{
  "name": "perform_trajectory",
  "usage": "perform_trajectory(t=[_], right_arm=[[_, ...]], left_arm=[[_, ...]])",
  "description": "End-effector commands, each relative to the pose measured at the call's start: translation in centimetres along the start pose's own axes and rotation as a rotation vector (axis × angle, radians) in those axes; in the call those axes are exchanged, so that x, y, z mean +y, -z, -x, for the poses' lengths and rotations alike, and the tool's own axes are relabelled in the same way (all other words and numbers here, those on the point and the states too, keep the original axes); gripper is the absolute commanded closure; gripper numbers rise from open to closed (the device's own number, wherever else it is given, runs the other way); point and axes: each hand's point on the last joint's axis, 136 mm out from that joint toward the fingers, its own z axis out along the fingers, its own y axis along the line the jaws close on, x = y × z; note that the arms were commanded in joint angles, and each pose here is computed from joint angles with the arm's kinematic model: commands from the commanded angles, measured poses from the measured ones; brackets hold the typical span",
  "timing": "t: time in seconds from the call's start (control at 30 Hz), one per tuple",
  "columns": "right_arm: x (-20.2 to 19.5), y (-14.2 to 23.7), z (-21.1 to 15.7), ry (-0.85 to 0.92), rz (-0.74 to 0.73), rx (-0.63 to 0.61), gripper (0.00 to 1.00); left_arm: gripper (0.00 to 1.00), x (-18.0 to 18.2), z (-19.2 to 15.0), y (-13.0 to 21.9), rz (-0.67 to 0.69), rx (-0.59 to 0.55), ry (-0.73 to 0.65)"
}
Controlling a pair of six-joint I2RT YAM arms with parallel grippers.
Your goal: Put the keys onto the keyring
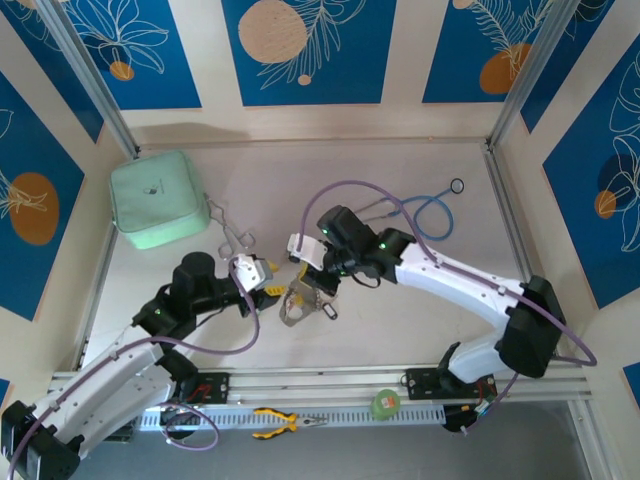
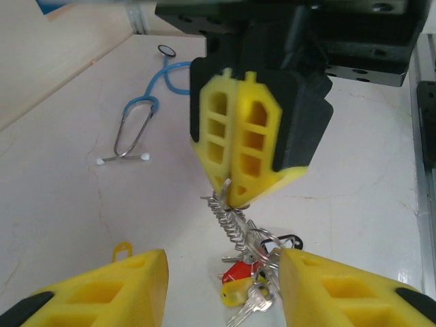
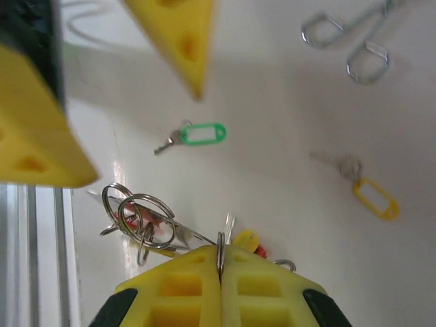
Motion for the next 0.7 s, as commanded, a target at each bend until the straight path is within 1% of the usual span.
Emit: perform_trajectory(t=[0.0,0.1,0.2,0.33,0.43,0.5,0.6,0.67], right_arm=[[-1.1,1.5,-3.1,-0.244,-0.068,0.210,1.00],[-2.7,2.9,-2.8,-0.435,-0.119,0.255,1.00],[-2.6,4.0,-2.6,-0.613,-0.081,0.294,1.00],[-0.9,4.9,-2.6,-0.793,0.016,0.352,1.00],[0.3,5.5,-2.1,-0.836,0.084,0.340,1.00],[0.5,5.9,-1.8,-0.834,0.097,0.325,1.00],[0.6,6.1,-1.5,-0.808,0.118,0.315,1.00],[0.3,5.9,-1.5,-0.760,0.118,0.309,1.00]], left_arm=[[0.52,0.4,-0.2,0.1,0.038,-0.023,0.037],[0.49,0.4,-0.4,0.3,0.048,-0.030,0.044],[0.50,0.7,-0.8,0.0,0.060,-0.018,0.042],[0.51,1.2,-0.4,-0.7,0.070,-0.036,0.034],[0.51,1.3,0.0,-1.0,0.064,-0.055,0.024],[0.51,1.3,0.3,-1.1,0.056,-0.058,0.014],[0.53,1.3,0.6,-1.2,0.045,-0.056,-0.003],[0.56,1.3,1.1,-1.2,0.043,-0.061,-0.023]])
